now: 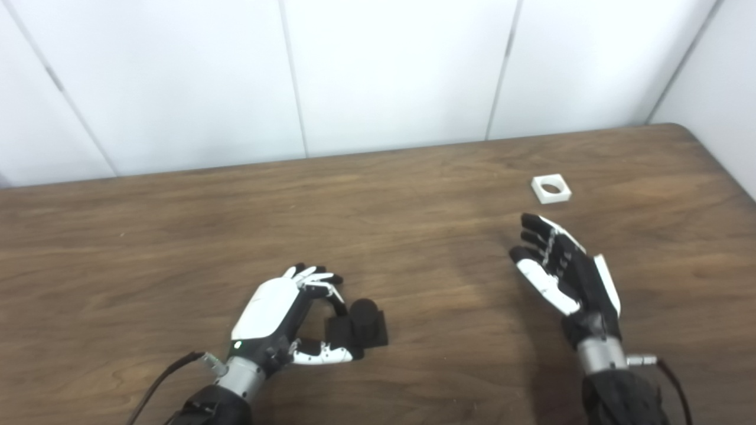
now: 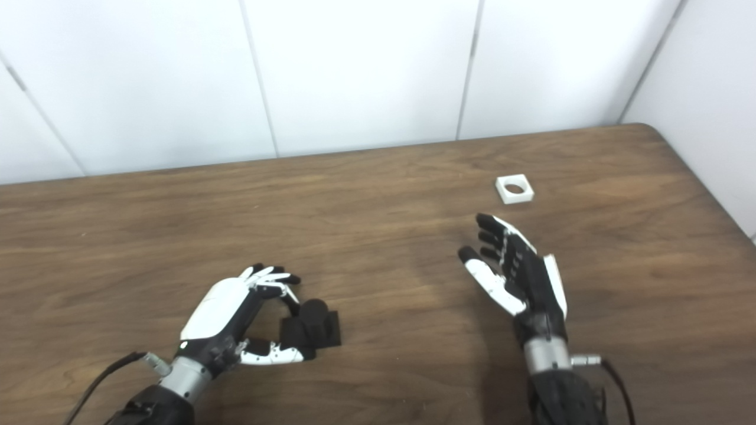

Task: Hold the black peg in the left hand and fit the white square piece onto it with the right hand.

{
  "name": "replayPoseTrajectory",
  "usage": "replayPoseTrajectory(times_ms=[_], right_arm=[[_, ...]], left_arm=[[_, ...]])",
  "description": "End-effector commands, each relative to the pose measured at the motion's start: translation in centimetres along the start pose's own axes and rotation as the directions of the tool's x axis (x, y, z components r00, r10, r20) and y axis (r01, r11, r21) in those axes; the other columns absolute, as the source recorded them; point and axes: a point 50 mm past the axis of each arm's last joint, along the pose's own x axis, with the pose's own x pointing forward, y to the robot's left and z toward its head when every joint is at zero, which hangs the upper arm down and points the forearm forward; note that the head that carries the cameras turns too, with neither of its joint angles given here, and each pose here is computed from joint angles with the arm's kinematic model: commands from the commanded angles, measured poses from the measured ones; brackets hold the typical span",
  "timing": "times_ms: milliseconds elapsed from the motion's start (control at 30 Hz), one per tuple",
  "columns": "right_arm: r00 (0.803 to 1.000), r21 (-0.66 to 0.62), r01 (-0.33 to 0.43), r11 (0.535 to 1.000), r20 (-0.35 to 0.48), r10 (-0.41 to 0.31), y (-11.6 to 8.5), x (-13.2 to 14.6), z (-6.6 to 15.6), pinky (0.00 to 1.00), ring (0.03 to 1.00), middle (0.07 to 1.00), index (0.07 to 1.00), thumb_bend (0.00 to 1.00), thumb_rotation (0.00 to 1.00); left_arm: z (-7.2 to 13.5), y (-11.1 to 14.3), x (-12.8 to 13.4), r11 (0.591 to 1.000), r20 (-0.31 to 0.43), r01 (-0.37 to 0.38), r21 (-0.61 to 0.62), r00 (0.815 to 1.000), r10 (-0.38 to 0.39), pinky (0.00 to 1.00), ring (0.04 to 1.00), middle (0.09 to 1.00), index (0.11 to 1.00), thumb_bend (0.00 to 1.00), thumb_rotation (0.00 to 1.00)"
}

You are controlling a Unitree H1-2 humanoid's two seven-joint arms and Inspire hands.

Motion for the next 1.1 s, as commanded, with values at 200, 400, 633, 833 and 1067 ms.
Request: replayPoseTrajectory(times_ms=[200,400,633,833,1067], right_arm=[[0.989,-0.386,0.056,0.921,0.148,0.002,-2.9,4.2,5.1,0.86,0.888,0.855,0.634,0.77,0.25],[0.987,-0.584,0.068,0.809,0.157,0.03,-5.0,7.0,7.2,0.89,0.93,0.884,0.594,0.83,0.18],[0.991,-0.744,0.034,0.667,0.111,0.073,-7.5,11.2,8.2,0.98,0.987,0.926,0.604,0.84,0.15],[0.993,-0.831,-0.036,0.555,0.033,0.114,-9.3,15.9,9.4,1.0,1.0,0.96,0.651,0.86,0.17],[0.988,-0.885,-0.113,0.451,-0.052,0.144,-9.7,20.1,11.4,1.0,1.0,0.967,0.674,0.88,0.16]], left_arm=[[-0.7,-0.6,-0.3,0.998,-0.019,0.058,0.017,0.998,-0.057,1.0,0.894,0.798,0.485,0.52,0.05],[-0.8,-0.3,-0.4,0.998,-0.017,0.056,0.011,0.998,-0.056,1.0,0.891,0.799,0.485,0.52,0.05],[-0.8,-0.1,-0.5,0.998,-0.015,0.06,0.023,0.998,-0.06,1.0,0.885,0.797,0.485,0.52,0.05],[-0.8,0.2,-0.7,0.997,-0.019,0.067,0.029,0.998,-0.066,1.0,0.884,0.798,0.485,0.52,0.05],[-1.0,0.2,-0.7,0.997,-0.023,0.063,0.035,0.998,-0.063,1.0,0.878,0.797,0.486,0.52,0.05]])
